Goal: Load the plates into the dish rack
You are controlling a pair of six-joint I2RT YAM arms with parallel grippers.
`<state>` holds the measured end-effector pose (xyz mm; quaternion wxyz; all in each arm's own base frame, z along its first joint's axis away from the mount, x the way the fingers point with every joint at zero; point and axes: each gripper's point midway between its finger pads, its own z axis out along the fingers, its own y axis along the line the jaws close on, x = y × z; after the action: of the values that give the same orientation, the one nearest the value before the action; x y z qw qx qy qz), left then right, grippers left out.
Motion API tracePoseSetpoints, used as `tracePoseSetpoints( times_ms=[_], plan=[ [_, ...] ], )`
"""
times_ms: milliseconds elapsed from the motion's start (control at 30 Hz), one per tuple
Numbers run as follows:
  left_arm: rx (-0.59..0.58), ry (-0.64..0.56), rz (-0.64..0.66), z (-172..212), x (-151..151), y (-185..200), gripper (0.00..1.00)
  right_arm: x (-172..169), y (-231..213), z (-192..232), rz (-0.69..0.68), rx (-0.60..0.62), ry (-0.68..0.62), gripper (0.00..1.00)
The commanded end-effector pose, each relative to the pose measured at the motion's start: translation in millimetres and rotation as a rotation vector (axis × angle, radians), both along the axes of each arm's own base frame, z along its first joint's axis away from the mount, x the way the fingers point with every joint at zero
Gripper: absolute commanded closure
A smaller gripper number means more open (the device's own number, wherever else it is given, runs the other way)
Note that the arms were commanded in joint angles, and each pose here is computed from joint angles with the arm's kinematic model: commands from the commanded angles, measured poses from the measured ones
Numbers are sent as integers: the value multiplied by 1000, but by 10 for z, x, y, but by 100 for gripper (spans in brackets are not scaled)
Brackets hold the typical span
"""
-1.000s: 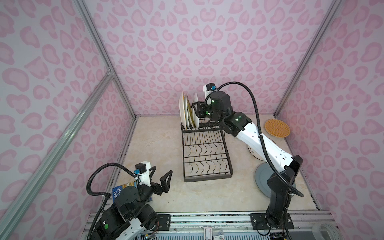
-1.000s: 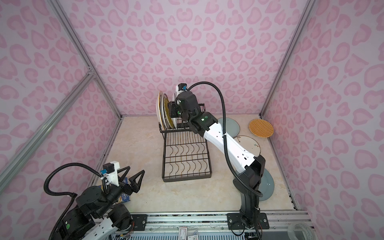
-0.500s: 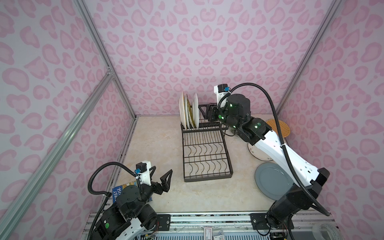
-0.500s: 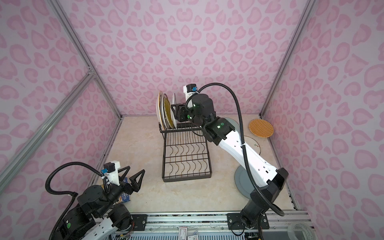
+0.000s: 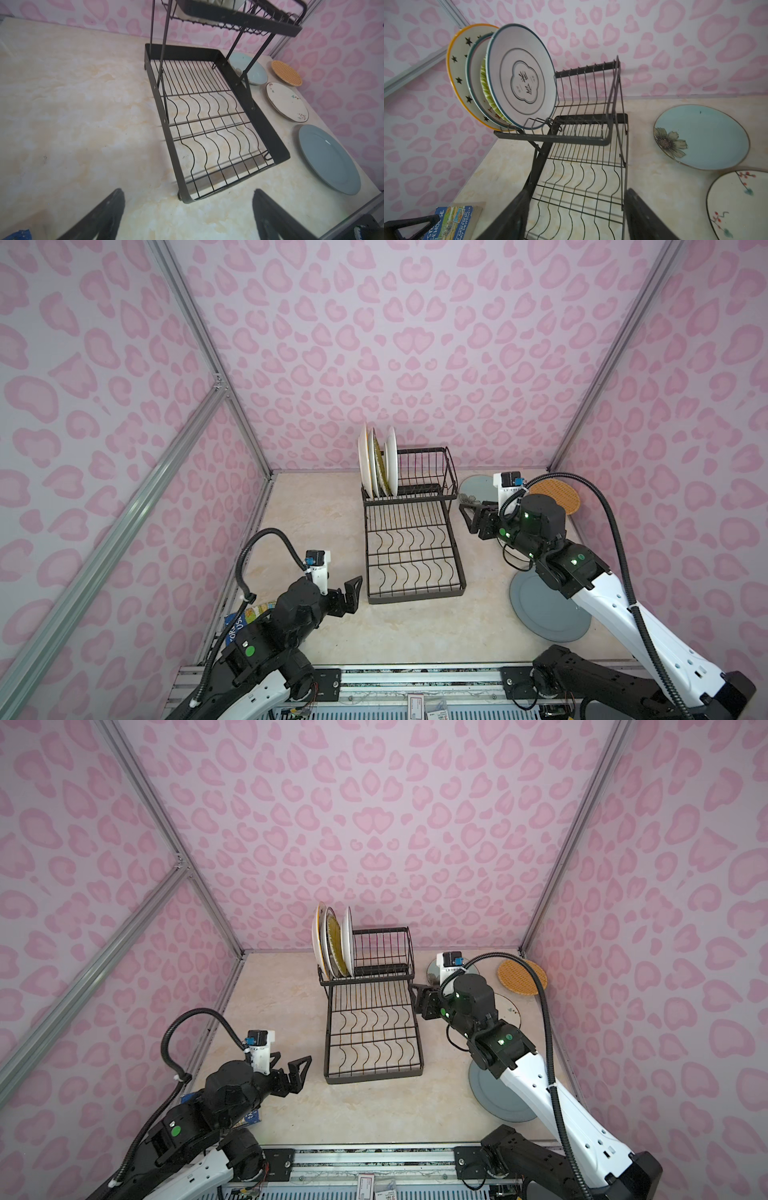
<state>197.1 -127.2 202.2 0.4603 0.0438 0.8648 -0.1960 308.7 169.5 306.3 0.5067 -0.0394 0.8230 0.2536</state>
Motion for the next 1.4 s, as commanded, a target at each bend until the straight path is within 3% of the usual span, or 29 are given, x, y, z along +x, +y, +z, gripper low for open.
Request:
tracePoseSetpoints(
  times_ms=[0, 267, 467, 667, 833, 1100, 1367],
  plan=[
    [-60, 57, 24, -59, 129, -185, 2, -60, -103, -337, -2, 53, 80, 29],
    [5, 235, 99, -561, 331, -373, 2, -126, -250, -1184, -11, 112, 242, 23],
    [61, 298, 193, -786, 476, -367, 0, -90, -185, -1583, 5, 133, 324, 23],
    [78, 375, 266, -989, 611, -333, 10, -35, -95, -1884, 26, 148, 394, 24],
    [71, 405, 280, -1084, 699, -334, 20, -12, -8, -2074, 43, 144, 435, 28],
    [88, 417, 275, -1109, 847, -376, 52, 9, 154, -2246, 75, 113, 476, 43],
    [121, 435, 289, -1156, 950, -402, 73, 33, 248, -2292, 101, 86, 506, 47]
  ],
)
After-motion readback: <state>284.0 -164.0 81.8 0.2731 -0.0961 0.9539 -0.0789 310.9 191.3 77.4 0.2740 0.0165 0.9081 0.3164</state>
